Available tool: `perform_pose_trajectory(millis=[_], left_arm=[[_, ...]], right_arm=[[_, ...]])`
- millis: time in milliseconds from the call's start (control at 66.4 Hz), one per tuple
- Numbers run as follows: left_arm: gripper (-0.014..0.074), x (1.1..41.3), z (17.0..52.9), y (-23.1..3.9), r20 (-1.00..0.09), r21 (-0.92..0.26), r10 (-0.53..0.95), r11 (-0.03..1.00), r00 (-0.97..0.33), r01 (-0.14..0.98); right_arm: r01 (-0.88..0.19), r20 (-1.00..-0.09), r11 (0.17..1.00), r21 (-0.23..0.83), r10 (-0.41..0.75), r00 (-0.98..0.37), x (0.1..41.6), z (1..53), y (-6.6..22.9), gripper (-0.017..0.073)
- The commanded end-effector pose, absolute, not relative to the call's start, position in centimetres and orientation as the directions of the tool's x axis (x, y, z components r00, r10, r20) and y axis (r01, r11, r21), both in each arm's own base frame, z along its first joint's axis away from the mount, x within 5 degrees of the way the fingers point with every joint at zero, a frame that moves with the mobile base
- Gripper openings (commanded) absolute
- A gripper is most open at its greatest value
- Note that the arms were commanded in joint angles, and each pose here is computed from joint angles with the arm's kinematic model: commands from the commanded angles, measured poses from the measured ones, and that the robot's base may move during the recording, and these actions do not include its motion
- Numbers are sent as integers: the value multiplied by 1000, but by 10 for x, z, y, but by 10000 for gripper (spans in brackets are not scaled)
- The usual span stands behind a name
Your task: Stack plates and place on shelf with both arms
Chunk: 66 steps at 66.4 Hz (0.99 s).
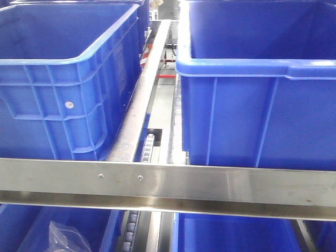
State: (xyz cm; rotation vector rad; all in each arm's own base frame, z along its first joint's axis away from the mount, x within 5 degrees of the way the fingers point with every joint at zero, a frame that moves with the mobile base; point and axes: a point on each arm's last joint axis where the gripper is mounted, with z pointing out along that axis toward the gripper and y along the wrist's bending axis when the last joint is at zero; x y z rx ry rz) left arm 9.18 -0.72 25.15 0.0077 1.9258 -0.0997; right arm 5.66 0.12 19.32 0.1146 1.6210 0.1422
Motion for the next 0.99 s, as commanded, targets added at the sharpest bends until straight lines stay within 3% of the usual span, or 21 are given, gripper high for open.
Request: perform_pose_trajectory(millis=[0, 241, 422, 979], left_arm=[[83, 79, 261, -6, -982, -61, -48, 996, -185, 64], [83, 50, 222, -4, -997, -73, -74, 994, 3, 79], [83, 54, 205, -4, -995, -89, -92, 992, 25, 84], [83, 54, 204, -5, -993, -114, -116, 990, 15, 86]], right_arm=[[-25, -987, 988, 153, 154, 45, 55, 201, 1, 48], [-25, -987, 988, 153, 154, 45, 55, 201, 1, 48], [-25, -987, 988, 153, 154, 45, 55, 201, 1, 48], [-25, -987, 988, 153, 154, 45, 55, 201, 1, 48]])
